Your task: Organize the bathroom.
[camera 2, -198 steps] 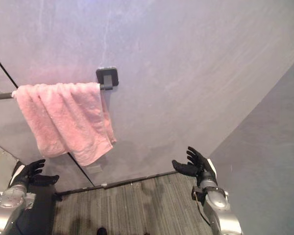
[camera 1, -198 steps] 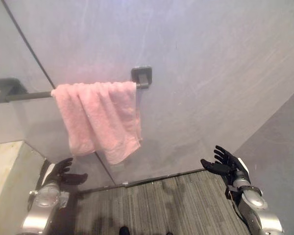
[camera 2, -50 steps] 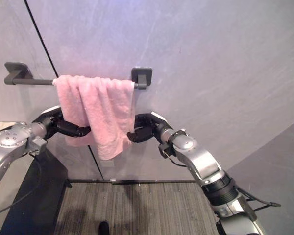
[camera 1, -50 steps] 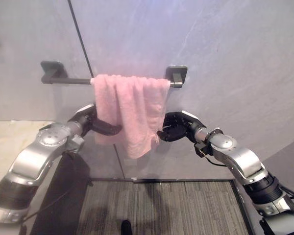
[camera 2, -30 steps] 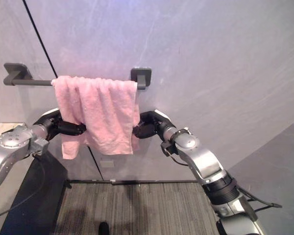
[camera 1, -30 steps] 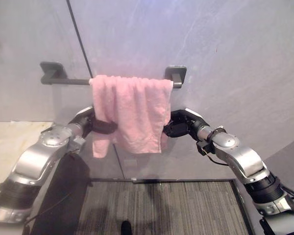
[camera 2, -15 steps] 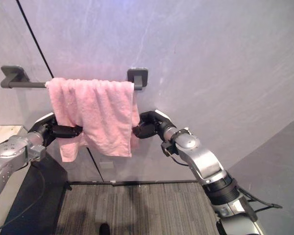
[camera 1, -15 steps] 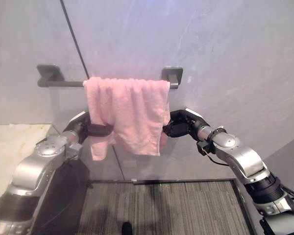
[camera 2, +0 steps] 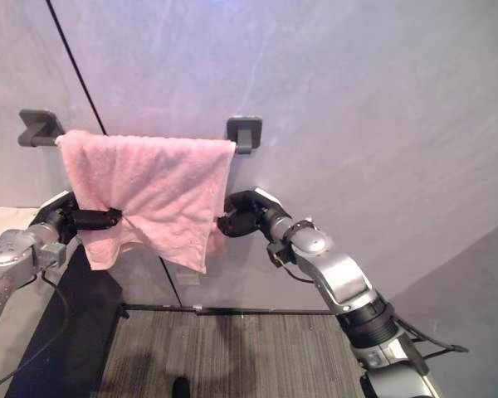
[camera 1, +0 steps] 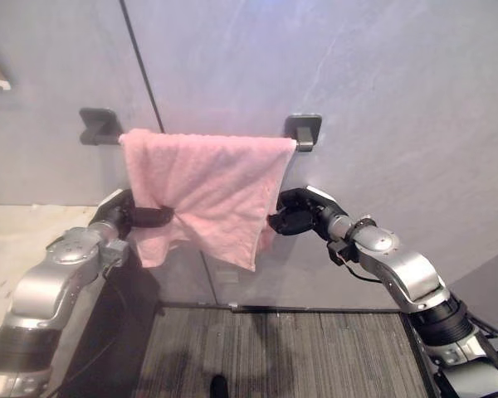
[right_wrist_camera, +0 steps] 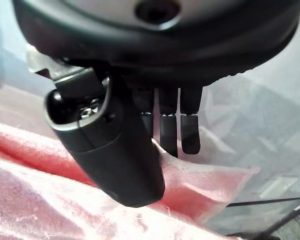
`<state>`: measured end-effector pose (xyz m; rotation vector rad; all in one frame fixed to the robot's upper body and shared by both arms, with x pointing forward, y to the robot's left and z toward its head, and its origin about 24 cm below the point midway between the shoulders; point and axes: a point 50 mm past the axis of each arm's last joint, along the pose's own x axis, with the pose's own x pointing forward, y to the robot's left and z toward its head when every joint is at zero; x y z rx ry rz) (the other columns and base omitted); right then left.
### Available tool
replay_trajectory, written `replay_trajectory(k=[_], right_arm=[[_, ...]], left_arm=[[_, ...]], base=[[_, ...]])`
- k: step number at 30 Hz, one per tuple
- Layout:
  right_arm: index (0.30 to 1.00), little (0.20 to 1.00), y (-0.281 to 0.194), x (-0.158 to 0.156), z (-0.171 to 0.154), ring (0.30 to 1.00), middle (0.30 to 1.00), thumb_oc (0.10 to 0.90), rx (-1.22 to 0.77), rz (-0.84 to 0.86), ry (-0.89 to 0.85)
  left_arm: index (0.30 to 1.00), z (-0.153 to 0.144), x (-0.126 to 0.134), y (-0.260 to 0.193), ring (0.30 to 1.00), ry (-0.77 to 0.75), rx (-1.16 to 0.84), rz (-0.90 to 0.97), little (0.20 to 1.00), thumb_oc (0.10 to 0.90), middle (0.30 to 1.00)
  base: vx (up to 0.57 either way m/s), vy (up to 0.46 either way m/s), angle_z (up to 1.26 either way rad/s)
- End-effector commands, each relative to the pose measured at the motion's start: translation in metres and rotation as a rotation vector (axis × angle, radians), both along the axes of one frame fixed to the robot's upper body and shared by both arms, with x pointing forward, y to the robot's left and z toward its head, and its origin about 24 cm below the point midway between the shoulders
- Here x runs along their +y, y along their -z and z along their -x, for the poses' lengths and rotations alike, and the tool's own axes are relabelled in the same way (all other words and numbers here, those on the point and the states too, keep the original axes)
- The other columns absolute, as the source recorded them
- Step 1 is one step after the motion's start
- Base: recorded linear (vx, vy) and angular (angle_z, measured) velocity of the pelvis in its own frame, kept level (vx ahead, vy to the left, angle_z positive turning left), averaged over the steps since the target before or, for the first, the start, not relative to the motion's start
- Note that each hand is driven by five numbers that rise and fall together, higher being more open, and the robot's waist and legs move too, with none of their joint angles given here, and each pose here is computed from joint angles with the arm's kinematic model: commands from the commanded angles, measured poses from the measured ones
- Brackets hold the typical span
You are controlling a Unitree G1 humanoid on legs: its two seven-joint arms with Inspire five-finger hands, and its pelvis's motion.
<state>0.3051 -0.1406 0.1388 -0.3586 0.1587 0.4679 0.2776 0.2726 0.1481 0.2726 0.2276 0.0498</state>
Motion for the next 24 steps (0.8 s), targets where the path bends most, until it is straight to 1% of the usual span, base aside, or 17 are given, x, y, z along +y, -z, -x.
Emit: replay_trajectory(k=[1,6,10,12,13,14,15,16,17,18,19,20,21,24], right_arm=[[0.3,0.3,-0.037,-0.001,-0.01,0.3,0.3,0.4,-0.214,0.027,0.033],[0.3,0.3,-0.035,0.003,-0.01,0.3,0.3,0.4,-0.212,0.029,0.038],[0.3,0.3,-0.036,0.002,-0.01,0.3,0.3,0.4,-0.208,0.022,0.052],[0.3,0.3,-0.035,0.0,-0.01,0.3,0.3,0.4,-0.207,0.019,0.057],[0.3,0.3,-0.036,-0.001,-0.01,0.3,0.3,0.4,-0.208,0.017,0.058],[0.3,0.3,-0.036,-0.001,-0.009,0.3,0.3,0.4,-0.208,0.016,0.059],[0.3,0.3,-0.036,-0.002,-0.009,0.3,0.3,0.4,-0.208,0.015,0.059],[0.3,0.3,-0.035,-0.002,-0.009,0.3,0.3,0.4,-0.208,0.013,0.059],[0.3,0.3,-0.035,-0.002,-0.009,0.3,0.3,0.4,-0.209,0.012,0.058],[0.3,0.3,-0.035,-0.003,-0.009,0.3,0.3,0.4,-0.209,0.012,0.058],[0.3,0.3,-0.034,-0.002,-0.009,0.3,0.3,0.4,-0.205,0.012,0.051],[0.413,0.413,-0.032,-0.002,-0.008,0.413,0.413,0.475,-0.204,0.013,0.049],[0.9,0.9,-0.032,-0.002,-0.008,0.9,0.9,0.8,-0.206,0.017,0.05],[0.9,0.9,-0.031,-0.003,-0.007,0.9,0.9,0.8,-0.202,0.02,0.046]], left_arm=[[0.3,0.011,0.056,-0.054,0.3,-0.342,-0.278,-0.111,0.3,0.4,0.3],[0.3,0.011,0.056,-0.052,0.3,-0.335,-0.268,-0.099,0.3,0.4,0.3],[0.3,0.01,0.05,-0.048,0.3,-0.29,-0.233,-0.092,0.3,0.4,0.3],[0.3,0.008,0.044,-0.044,0.3,-0.224,-0.196,-0.089,0.3,0.4,0.3],[0.349,0.007,0.043,-0.043,0.349,-0.208,-0.186,-0.085,0.349,0.433,0.349],[0.418,0.007,0.04,-0.041,0.418,-0.181,-0.169,-0.082,0.418,0.478,0.418],[0.448,0.006,0.038,-0.04,0.448,-0.165,-0.157,-0.08,0.448,0.499,0.448],[0.533,0.005,0.034,-0.038,0.533,-0.134,-0.141,-0.072,0.533,0.555,0.533],[0.575,0.004,0.031,-0.036,0.575,-0.117,-0.132,-0.063,0.575,0.584,0.575],[0.655,0.004,0.03,-0.035,0.655,-0.11,-0.126,-0.06,0.655,0.637,0.655],[0.9,0.002,0.023,-0.029,0.9,-0.069,-0.091,-0.046,0.9,0.8,0.9],[0.9,0.002,0.021,-0.025,0.9,-0.058,-0.073,-0.039,0.9,0.8,0.9],[0.9,0.001,0.018,-0.021,0.9,-0.047,-0.053,-0.046,0.9,0.8,0.9],[0.9,0.001,0.015,-0.016,0.9,-0.026,-0.027,-0.036,0.9,0.8,0.9]], base=[[0.01,-0.001,0.16],[0.0,-0.01,0.09],[0.0,-0.016,0.06],[0.0,0.0,0.0],[0.0,0.0,0.0],[0.0,0.0,0.0],[-0.01,-0.006,-0.05],[-0.01,-0.005,-0.06],[-0.01,-0.003,-0.06],[-0.01,-0.003,-0.04],[0.0,0.0,0.0],[0.0,0.0,0.0],[0.0,0.0,0.0],[0.0,0.0,0.0]])
